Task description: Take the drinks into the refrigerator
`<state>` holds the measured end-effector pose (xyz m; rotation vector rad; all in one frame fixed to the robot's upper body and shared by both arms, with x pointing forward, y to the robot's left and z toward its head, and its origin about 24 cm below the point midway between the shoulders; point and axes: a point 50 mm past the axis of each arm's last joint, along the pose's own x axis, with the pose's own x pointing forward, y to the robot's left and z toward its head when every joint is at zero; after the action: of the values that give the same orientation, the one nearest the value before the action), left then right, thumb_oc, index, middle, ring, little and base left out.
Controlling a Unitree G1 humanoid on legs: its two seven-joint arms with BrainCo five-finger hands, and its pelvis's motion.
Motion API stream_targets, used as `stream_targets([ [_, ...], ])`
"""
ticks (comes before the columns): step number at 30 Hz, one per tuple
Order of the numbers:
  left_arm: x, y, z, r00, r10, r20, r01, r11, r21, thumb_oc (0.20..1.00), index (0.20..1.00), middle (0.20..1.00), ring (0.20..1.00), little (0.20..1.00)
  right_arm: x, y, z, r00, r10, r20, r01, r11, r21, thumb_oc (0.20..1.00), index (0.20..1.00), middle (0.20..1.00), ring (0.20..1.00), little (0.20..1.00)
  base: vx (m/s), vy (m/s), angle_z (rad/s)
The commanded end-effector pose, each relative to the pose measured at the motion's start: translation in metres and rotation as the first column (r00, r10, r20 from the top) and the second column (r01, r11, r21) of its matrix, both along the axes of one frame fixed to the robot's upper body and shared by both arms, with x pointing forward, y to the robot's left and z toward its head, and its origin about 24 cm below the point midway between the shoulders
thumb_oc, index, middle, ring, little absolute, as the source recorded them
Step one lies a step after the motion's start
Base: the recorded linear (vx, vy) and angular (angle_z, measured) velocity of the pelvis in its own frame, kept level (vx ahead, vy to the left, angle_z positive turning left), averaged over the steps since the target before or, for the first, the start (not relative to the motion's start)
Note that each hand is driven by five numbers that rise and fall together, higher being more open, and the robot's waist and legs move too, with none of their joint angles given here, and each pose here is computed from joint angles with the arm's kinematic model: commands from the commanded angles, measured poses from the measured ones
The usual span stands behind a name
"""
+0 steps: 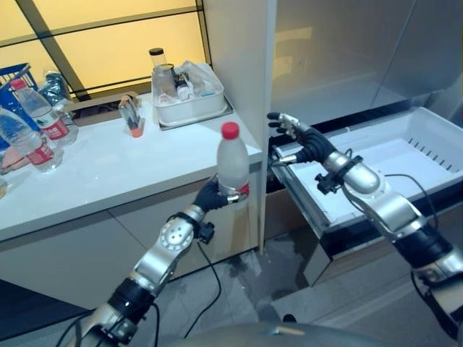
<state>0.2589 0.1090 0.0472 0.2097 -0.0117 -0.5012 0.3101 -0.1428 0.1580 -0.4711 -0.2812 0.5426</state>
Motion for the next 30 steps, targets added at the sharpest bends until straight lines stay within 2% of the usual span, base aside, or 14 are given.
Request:
stream_targets([
  [1, 0.032, -0.028, 0.059, 0.966, -0.053, 0.252, 0.074, 0.995, -0.073, 0.200, 0.200, 0.200, 0.200, 0.200, 0.019, 0.011, 0.026, 0.993, -0.035, 0.115, 0.034, 0.999, 0.004, 1.000, 1.000, 1.000, 1.000, 1.000, 0.00, 0.000, 0.00],
  [6, 0.041, -0.046, 0.062, 0.964, -0.076, 0.256, 0.092, 0.994, -0.051, 0.200, 0.200, 0.200, 0.200, 0.200, 0.037, 0.034, 0.026, 0.991, -0.058, 0.118, 0.061, 0.998, -0.022, 1.000, 1.000, 1.000, 1.000, 1.000, 0.00, 0.000, 0.00],
  [14, 0.049, -0.052, 0.066, 0.961, -0.043, 0.275, 0.059, 0.997, -0.049, 0.200, 0.200, 0.200, 0.200, 0.200, 0.037, 0.059, 0.027, 0.993, -0.023, 0.112, 0.017, 0.998, 0.053, 1.000, 1.000, 1.000, 1.000, 1.000, 0.00, 0.000, 0.00],
  [18, 0.061, -0.040, 0.069, 0.957, 0.040, 0.286, -0.031, 0.999, -0.039, 0.200, 0.200, 0.200, 0.200, 0.200, 0.029, 0.064, 0.033, 0.995, 0.043, 0.094, -0.057, 0.987, 0.151, 1.000, 1.000, 1.000, 1.000, 1.000, 0.00, 0.000, 0.00],
  [23, 0.069, -0.023, 0.070, 0.949, 0.101, 0.300, -0.101, 0.995, -0.015, 0.200, 0.200, 0.200, 0.200, 0.200, 0.019, 0.062, 0.046, 0.987, 0.107, 0.118, -0.128, 0.972, 0.198, 1.000, 1.000, 1.000, 1.000, 1.000, 0.00, 0.000, 0.00],
  [30, 0.070, 0.009, 0.069, 0.928, 0.190, 0.319, -0.200, 0.980, 0.000, 0.200, 0.200, 0.200, 0.200, 0.200, 0.004, 0.027, 0.072, 0.974, 0.123, 0.192, -0.163, 0.965, 0.205, 1.000, 1.000, 1.000, 1.000, 1.000, 0.00, 0.000, 0.00],
])
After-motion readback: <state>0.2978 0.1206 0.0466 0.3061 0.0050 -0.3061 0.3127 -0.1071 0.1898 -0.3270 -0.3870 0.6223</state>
